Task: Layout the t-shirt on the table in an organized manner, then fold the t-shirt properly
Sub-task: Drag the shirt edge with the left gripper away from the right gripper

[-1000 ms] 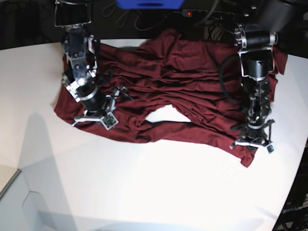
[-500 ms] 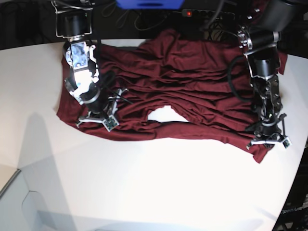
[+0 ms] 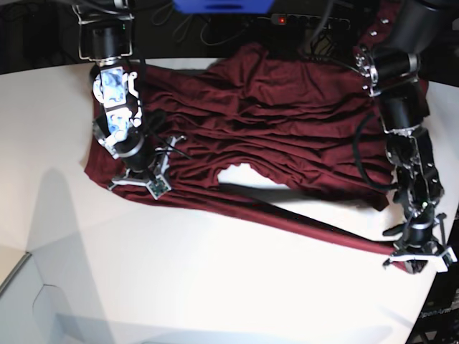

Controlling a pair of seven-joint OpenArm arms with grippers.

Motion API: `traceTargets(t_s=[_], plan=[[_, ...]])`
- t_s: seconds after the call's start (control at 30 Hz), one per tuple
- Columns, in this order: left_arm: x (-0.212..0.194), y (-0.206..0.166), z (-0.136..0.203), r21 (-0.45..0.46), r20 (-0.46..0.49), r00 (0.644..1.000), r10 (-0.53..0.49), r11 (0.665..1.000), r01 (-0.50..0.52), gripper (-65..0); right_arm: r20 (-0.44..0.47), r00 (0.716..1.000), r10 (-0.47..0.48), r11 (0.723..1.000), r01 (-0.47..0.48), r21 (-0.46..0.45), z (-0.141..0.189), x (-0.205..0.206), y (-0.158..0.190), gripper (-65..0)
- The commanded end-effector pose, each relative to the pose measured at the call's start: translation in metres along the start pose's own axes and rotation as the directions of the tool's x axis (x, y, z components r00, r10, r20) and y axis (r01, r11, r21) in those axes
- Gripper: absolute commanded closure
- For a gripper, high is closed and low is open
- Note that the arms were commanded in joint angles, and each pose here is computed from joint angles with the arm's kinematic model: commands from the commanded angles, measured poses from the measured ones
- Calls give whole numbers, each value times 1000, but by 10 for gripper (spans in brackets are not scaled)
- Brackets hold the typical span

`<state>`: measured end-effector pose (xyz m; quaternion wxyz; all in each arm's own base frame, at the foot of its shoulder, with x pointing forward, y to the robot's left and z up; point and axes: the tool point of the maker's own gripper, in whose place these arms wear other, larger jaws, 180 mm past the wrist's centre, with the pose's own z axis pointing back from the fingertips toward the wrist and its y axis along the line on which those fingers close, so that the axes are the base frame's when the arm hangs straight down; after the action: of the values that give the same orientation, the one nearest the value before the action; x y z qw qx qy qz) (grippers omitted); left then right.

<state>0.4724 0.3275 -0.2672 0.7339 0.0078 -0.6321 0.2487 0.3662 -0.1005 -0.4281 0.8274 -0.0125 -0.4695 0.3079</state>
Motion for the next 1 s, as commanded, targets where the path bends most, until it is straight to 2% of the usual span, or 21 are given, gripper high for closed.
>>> traceTargets(t_s=[0.0,0.2,0.4,0.6,0.97], plan=[[34,-10,0,-24,77,997,-3,1000,5,-1,-35,999,19,1000,-19,-11,0,-5,-5,-19],[38,-13,2,-31,53,998,-14,999,16,-4,-32,999,19,1000,-19,-12,0,-3,-5,-19],[20,-5,6,-21,-16,1000,-26,999,26,-4,-29,999,20,1000,-20,-14,0,-2,-6,-19],[18,-3,4,-15,-20,999,-27,1000,27,-4,-31,999,19,1000,-20,-13,1,-3,-5,-19],[-17,16,-34,65,-63,997,41,997,-37,-5,-32,999,17,1000,-18,-11,1,-4,-3,-19]])
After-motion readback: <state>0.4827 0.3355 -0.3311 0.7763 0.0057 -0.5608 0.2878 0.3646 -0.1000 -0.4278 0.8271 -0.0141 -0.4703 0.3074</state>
